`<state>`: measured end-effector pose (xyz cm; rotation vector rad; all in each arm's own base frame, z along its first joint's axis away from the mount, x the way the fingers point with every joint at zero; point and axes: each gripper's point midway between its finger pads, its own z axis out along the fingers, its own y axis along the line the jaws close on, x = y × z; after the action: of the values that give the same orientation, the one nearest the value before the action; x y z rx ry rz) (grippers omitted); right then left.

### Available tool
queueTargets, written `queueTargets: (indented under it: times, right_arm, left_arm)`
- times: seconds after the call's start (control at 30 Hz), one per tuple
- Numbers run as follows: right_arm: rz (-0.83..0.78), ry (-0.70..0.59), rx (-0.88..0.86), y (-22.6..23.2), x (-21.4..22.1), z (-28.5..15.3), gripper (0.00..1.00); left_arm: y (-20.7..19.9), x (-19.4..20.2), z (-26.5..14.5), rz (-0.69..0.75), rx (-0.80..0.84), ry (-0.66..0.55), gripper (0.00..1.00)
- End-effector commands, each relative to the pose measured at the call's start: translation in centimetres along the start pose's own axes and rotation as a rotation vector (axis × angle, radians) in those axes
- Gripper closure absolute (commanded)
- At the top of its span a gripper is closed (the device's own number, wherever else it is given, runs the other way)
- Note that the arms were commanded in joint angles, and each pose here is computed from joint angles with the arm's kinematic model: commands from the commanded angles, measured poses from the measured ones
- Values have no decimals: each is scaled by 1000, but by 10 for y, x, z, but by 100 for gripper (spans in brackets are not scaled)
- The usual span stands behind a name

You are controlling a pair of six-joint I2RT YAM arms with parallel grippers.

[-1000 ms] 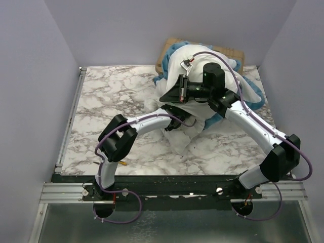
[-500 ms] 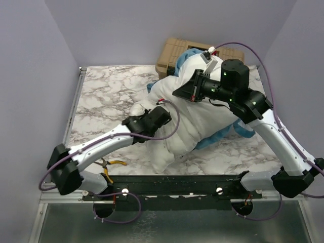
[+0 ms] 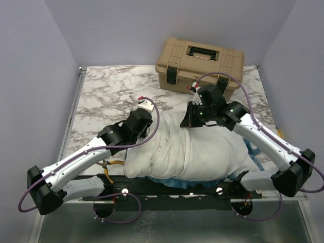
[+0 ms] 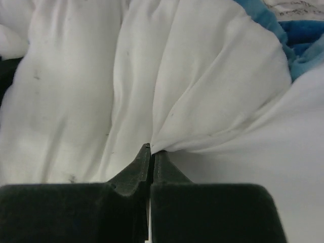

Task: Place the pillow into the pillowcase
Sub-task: Stuff the pillow into the pillowcase.

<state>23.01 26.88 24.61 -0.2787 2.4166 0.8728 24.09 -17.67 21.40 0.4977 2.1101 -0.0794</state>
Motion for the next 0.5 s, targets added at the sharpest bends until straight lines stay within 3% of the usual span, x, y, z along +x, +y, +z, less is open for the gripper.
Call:
queueTargets:
  times: [0.0,0.2,0.3,0.47]
  right_arm:
    - [-68,-89,-49,18,-32,21,100]
    - [-142,-194,-181,74,-96,2,100]
    - [-156,-231,-222,87,-108,-5,100]
    - [-119,-96,-63,33,-67,44,100]
  left_arm:
    - [-32,-20,29,-246,31,-74,100]
    - [-39,-40,55,-363,-23,-131,100]
    - [-41,-48,65,-375,-38,-149,100]
    - [-34,-20,83,-346,-95,-82,100]
